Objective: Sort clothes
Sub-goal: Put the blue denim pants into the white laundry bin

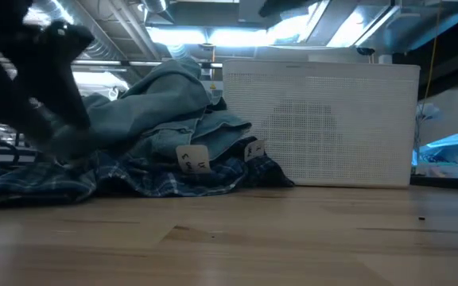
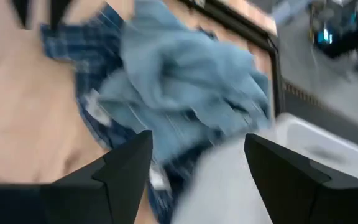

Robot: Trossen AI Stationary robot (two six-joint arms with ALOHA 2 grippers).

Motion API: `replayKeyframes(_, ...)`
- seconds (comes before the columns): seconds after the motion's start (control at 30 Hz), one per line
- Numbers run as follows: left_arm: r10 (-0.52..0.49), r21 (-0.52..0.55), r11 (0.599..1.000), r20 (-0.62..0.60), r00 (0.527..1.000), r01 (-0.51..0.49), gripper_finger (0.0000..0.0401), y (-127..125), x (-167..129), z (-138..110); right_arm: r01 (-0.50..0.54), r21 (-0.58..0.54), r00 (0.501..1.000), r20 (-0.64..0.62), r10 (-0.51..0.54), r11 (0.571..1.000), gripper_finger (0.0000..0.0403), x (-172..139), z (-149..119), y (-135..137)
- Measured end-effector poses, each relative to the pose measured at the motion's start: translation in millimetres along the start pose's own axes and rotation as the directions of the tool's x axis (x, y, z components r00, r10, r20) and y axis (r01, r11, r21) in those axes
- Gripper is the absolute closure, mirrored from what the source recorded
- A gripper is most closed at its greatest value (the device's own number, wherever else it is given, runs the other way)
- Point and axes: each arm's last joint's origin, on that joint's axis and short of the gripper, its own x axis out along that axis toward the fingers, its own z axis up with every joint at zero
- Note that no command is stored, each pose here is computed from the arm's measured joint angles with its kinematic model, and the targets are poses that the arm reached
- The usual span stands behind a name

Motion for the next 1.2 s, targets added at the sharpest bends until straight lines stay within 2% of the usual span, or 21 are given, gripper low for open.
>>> replayKeyframes(0.2, 0.056, -0.032, 0.998, 0.026, 0.998, -0.055, 0.0226, 33.7, -49.7, 9.0, -0.016, -0.085, 0.997, 0.078, 0.022, 0.996, 0.0128, 36.5, -2.9, 43.1)
replayKeyframes(0.37, 0.084, -0.091, 0.993, 0.112, 0.99, -0.074, 0.0226, 69.6, -89.6, 15.1, -0.003, -0.198, 1.0, -0.018, -0.001, 0.98, 0.0128, 75.6, -14.0, 73.5)
replayKeyframes(0.5, 0.191, -0.179, 0.971, 0.184, 0.964, -0.158, 0.0226, 102.5, -115.2, 15.1, 0.024, -0.282, 0.994, -0.092, -0.051, 0.959, 0.0128, 105.7, -23.5, 91.5)
replayKeyframes(0.6, 0.272, -0.27, 0.938, 0.185, 0.944, -0.217, 0.0226, 126.0, -126.4, 10.7, 0.062, -0.329, 0.989, -0.106, -0.102, 0.942, 0.0128, 124.0, -27.5, 99.7)
replayKeyframes(0.7, 0.328, -0.328, 0.905, 0.134, 0.935, -0.271, 0.0226, 146.1, -129.2, 3.8, 0.127, -0.388, 0.979, -0.097, -0.177, 0.913, 0.0128, 140.6, -29.7, 104.7)
replayKeyframes(0.9, 0.422, -0.342, 0.842, -0.067, 0.904, -0.418, 0.0226, 174.9, -121.0, -13.3, 0.187, -0.566, 0.956, -0.083, -0.282, 0.803, 0.0128, 168.5, -36.4, 115.8)
replayKeyframes(1.0, 0.457, -0.353, 0.809, -0.124, 0.881, -0.469, 0.0226, 182.2, -110.8, -22.0, 0.209, -0.628, 0.945, -0.069, -0.32, 0.75, 0.0128, 179.5, -38.8, 120.4)
replayKeyframes(1.07, 0.463, -0.342, 0.803, -0.158, 0.872, -0.488, 0.0226, 185.3, -101.1, -29.8, 0.215, -0.662, 0.94, -0.059, -0.336, 0.718, 0.0128, 186.8, -41.0, 123.8)
replayKeyframes(1.2, 0.433, -0.309, 0.818, -0.225, 0.873, -0.486, 0.0226, 187.9, -76.3, -50.1, 0.252, -0.697, 0.938, 0.005, -0.346, 0.671, 0.0128, 194.4, -37.7, 126.6)
